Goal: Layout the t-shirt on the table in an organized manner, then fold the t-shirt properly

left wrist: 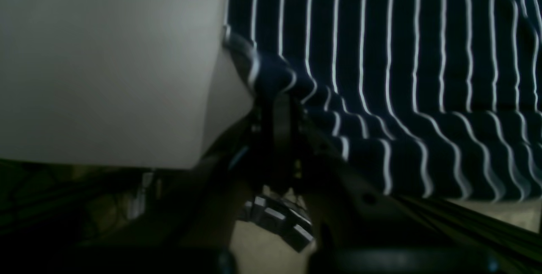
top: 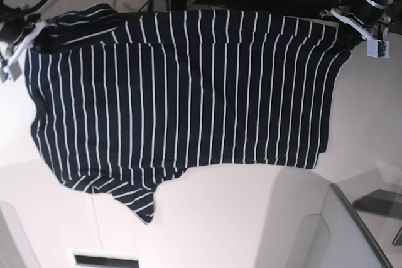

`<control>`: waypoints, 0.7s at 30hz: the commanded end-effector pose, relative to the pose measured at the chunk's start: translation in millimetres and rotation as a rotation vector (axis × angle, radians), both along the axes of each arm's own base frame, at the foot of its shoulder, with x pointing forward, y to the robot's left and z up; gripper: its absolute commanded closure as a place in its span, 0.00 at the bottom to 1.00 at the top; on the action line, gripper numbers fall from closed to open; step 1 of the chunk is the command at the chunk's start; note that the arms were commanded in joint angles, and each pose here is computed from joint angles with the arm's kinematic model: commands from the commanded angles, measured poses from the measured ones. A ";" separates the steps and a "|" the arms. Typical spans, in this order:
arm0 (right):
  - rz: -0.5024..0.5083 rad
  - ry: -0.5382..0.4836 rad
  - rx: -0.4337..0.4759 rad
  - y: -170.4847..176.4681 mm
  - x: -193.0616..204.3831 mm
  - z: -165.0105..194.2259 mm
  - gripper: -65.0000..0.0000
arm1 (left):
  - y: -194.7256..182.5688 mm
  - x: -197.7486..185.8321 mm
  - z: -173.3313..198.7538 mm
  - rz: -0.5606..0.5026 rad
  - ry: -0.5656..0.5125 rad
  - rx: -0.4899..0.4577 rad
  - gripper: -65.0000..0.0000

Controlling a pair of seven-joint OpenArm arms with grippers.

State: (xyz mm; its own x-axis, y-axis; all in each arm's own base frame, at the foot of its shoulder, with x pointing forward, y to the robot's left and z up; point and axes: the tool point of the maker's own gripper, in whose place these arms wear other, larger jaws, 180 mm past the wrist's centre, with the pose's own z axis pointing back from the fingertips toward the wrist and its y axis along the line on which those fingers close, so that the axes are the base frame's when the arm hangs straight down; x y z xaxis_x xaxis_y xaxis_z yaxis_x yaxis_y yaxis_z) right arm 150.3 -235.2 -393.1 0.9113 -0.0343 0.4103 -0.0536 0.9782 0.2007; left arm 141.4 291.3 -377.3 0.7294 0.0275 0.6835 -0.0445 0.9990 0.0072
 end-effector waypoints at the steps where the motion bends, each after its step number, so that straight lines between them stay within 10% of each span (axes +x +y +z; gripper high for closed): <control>1: -0.015 -0.026 -0.009 -4.3 8.3 7.7 1.00 | 7.0 7.2 15.3 0.003 -0.049 0.026 1.00; 21: -0.056 -0.040 0.148 16.1 94.4 -14.1 1.00 | 1.4 84.5 -5.1 -0.049 -0.022 0.135 1.00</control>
State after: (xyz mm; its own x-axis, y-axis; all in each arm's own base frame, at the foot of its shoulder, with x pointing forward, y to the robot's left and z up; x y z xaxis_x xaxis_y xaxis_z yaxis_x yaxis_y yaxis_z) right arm 236.6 -211.7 -416.5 0.9043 -0.1536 0.3982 0.0023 0.9348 0.3552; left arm 220.3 287.1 -392.5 0.7346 -0.0847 0.6732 0.0037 0.9927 0.1208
